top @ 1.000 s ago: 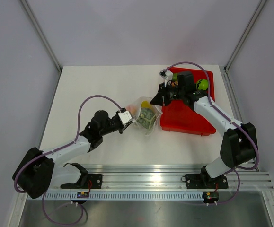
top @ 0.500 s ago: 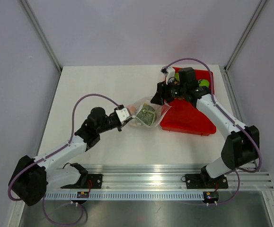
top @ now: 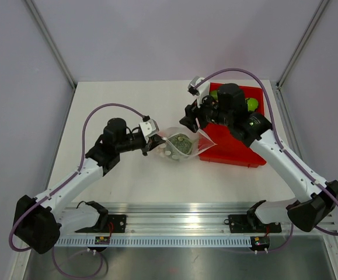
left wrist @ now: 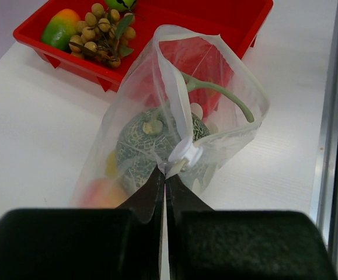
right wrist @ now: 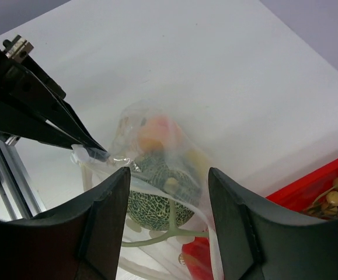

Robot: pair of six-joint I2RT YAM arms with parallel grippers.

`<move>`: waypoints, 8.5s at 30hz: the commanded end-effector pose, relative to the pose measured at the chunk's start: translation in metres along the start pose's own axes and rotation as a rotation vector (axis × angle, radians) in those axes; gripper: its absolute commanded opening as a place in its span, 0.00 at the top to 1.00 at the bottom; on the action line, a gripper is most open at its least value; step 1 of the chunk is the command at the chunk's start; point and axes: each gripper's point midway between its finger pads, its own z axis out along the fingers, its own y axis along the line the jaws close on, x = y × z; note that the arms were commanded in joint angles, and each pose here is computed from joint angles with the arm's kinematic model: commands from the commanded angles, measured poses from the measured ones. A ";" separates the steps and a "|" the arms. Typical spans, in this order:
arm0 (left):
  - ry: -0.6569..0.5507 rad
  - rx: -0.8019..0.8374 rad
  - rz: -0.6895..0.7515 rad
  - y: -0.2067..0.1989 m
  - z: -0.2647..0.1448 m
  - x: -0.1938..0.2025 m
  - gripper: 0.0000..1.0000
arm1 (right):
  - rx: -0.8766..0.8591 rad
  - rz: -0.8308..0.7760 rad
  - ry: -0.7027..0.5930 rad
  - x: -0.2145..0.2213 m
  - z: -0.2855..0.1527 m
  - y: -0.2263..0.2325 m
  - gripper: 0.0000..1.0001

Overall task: Place the food in the zip-top bag and seal the zipper
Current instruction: Zip the zipper food storage bag at the center of the board, then place the zipper food storage bag at the center of the board.

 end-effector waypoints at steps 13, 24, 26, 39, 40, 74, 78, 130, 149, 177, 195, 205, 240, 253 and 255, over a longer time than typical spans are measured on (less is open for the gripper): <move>-0.125 0.041 0.028 -0.006 -0.015 -0.053 1.00 | -0.198 -0.283 -0.039 0.003 0.017 0.069 0.42; -0.137 0.039 0.012 -0.005 -0.014 -0.057 1.00 | -0.307 -0.278 -0.016 0.014 0.029 0.097 0.45; -0.138 0.038 0.013 -0.004 -0.013 -0.057 1.00 | -0.314 -0.280 -0.017 0.014 0.030 0.101 0.47; -0.147 0.042 0.020 -0.005 -0.014 -0.057 1.00 | -0.307 -0.252 -0.032 0.014 0.042 0.103 0.64; -0.150 0.041 0.024 -0.005 -0.014 -0.057 1.00 | -0.310 -0.252 -0.041 0.012 0.043 0.104 0.65; -0.097 0.174 0.104 -0.026 -0.026 -0.039 0.67 | -0.341 -0.288 0.023 0.034 0.024 0.107 1.00; -0.087 0.222 0.080 -0.026 -0.019 -0.041 0.67 | -0.352 -0.284 0.013 0.031 0.023 0.110 1.00; -0.130 -0.241 0.006 0.067 -0.073 -0.055 1.00 | -0.125 -0.152 0.154 0.112 -0.005 0.068 0.98; -0.058 0.164 -0.031 -0.032 -0.042 -0.045 0.18 | -0.157 -0.139 0.115 0.091 0.003 0.073 0.99; 0.036 0.311 -0.190 -0.060 -0.002 -0.029 1.00 | -0.159 -0.138 0.110 0.084 0.011 0.072 0.99; -0.011 -0.118 -0.068 0.025 -0.048 -0.044 1.00 | -0.186 -0.143 0.120 0.078 0.019 0.074 0.98; -0.017 -0.356 -0.071 0.078 -0.082 -0.049 1.00 | -0.149 -0.153 0.139 0.084 0.013 0.068 0.99; -0.129 -0.470 -0.162 0.141 -0.091 -0.073 1.00 | 0.127 -0.122 0.117 0.071 0.005 0.020 1.00; -0.227 -0.600 -0.152 0.210 -0.090 -0.121 0.24 | -0.010 -0.222 0.111 0.005 0.059 0.010 0.87; -0.233 -0.634 -0.157 0.211 -0.096 -0.120 0.01 | -0.108 -0.172 0.144 0.025 0.069 0.036 0.50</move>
